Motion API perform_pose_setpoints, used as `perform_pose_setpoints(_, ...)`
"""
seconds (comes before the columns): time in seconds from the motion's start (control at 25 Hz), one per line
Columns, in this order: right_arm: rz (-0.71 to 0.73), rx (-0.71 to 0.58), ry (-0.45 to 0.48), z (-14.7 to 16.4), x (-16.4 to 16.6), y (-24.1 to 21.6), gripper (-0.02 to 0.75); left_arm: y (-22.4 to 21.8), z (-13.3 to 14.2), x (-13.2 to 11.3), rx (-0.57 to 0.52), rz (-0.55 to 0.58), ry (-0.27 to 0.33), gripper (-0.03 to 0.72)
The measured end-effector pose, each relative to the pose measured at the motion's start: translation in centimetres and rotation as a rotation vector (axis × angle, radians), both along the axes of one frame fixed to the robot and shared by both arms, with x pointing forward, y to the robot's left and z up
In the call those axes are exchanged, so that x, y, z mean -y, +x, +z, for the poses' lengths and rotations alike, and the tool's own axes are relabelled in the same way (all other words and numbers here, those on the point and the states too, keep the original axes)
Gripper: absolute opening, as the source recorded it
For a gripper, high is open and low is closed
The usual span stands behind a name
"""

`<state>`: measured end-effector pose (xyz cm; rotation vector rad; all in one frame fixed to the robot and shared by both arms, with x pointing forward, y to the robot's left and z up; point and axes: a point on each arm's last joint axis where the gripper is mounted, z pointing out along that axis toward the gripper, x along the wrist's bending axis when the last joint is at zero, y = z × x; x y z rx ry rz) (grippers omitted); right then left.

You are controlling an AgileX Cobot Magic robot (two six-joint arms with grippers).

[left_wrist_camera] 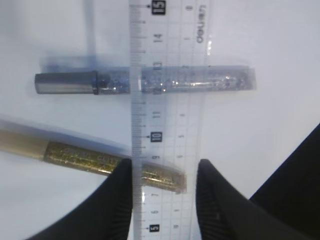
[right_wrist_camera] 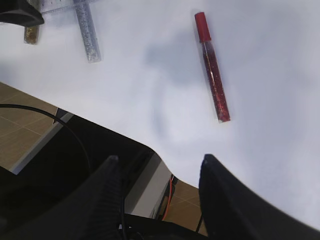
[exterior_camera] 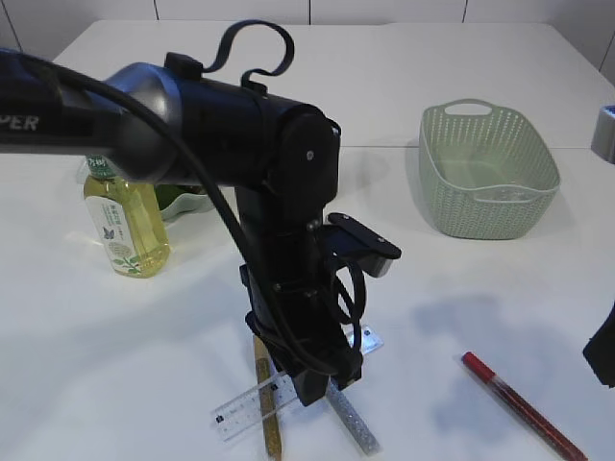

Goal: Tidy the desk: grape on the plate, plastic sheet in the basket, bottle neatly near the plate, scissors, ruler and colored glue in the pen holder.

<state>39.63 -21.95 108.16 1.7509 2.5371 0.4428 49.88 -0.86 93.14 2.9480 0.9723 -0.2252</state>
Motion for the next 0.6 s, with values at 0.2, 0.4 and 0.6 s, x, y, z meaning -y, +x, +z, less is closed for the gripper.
perform_pose_setpoints(0.2, 0.000, 0.000, 0.000, 0.0, 0.0, 0.0, 0.404, 0.2, 2.4, -0.5, 0.026, 0.027, -0.052, 0.281)
perform_pose_setpoints(0.4, 0.000, 0.001, 0.000, 0.0, 0.0, 0.0, 0.404, -0.5, 4.4, -1.3, 0.045, 0.046, -0.097, 0.281)
perform_pose_setpoints(0.6, 0.000, 0.001, 0.000, 0.0, 0.0, 0.0, 0.404, -2.0, 5.4, -3.1, 0.128, 0.086, -0.183, 0.281)
